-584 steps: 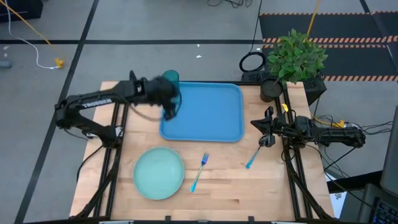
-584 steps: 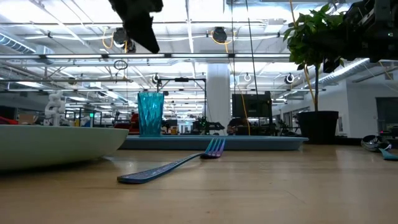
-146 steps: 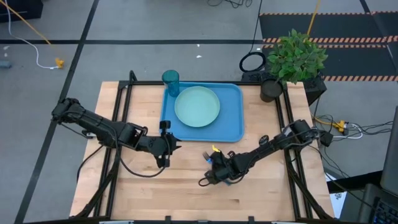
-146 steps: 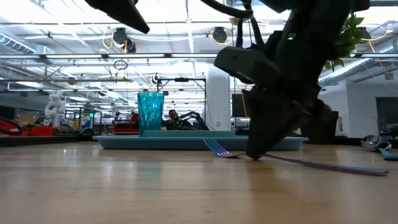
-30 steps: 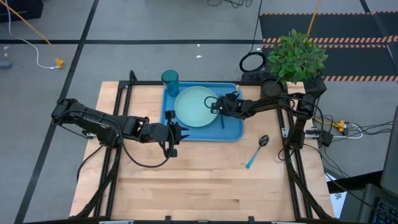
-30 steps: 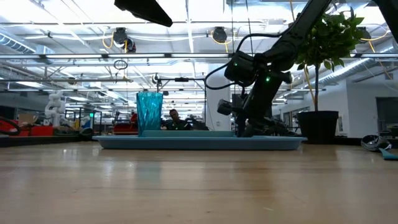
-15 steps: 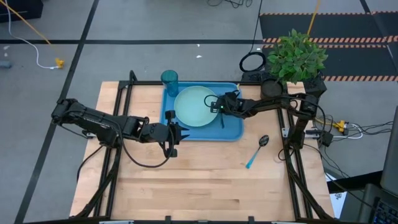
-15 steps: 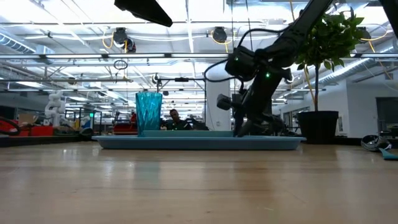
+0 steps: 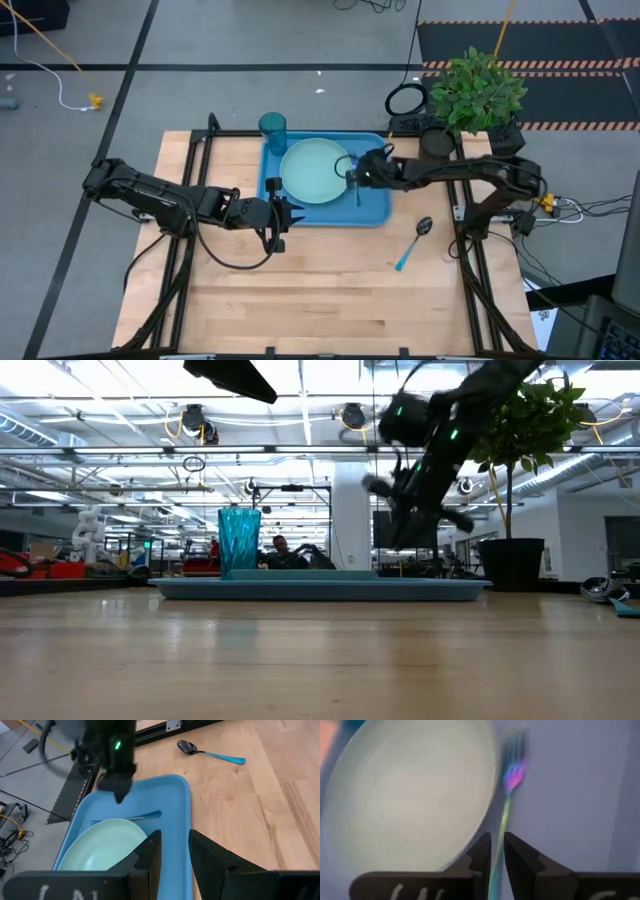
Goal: Pick and place plate/cup/fork/spoon on tray
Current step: Put the spoon on the right beside the fork on the blue tray
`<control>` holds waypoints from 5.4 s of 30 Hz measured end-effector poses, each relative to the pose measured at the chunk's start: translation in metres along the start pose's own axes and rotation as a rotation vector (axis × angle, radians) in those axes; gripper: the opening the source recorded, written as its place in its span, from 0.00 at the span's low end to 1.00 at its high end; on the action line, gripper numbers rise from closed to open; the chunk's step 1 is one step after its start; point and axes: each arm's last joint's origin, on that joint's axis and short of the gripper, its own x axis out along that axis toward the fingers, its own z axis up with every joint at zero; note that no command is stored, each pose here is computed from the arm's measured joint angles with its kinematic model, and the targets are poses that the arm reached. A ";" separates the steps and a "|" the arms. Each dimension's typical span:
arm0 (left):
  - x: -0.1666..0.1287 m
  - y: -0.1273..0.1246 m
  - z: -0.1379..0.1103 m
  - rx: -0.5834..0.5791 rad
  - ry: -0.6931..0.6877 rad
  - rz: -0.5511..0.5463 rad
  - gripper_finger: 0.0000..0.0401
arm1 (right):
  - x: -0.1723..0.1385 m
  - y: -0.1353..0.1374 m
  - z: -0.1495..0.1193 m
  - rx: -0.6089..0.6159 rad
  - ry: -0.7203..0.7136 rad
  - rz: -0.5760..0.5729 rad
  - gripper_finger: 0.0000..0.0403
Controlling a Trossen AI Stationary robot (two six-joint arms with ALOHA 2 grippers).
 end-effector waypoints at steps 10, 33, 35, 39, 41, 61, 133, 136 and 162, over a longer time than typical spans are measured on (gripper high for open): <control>0.000 0.000 0.000 -0.012 -0.002 -0.001 0.25 | -0.109 0.031 -0.073 -0.105 0.053 0.292 0.11; -0.006 -0.014 0.002 -0.091 -0.018 -0.067 0.25 | -0.167 -0.021 -0.211 0.124 0.335 -0.048 0.00; -0.006 -0.015 0.002 -0.087 -0.019 -0.073 0.25 | -0.166 -0.030 -0.207 0.141 0.318 -0.156 0.00; -0.008 -0.019 0.002 -0.077 -0.014 -0.083 0.25 | -0.165 -0.039 -0.199 0.165 0.263 -0.273 0.00; -0.008 -0.019 0.002 -0.075 -0.013 -0.085 0.25 | -0.163 -0.042 -0.196 0.163 0.235 -0.310 0.00; -0.008 -0.019 0.002 -0.080 -0.018 -0.084 0.25 | -0.117 -0.033 -0.187 0.183 0.122 -0.497 0.30; 0.002 0.006 0.001 -0.084 -0.011 -0.006 0.25 | -0.089 -0.050 -0.119 0.040 0.024 -0.100 0.00; 0.002 0.006 0.001 -0.085 -0.011 -0.006 0.25 | -0.081 -0.044 -0.105 0.025 -0.008 -0.055 0.00; 0.005 0.012 -0.001 -0.094 0.000 0.016 0.25 | -0.041 -0.041 0.002 0.065 -0.197 0.170 0.00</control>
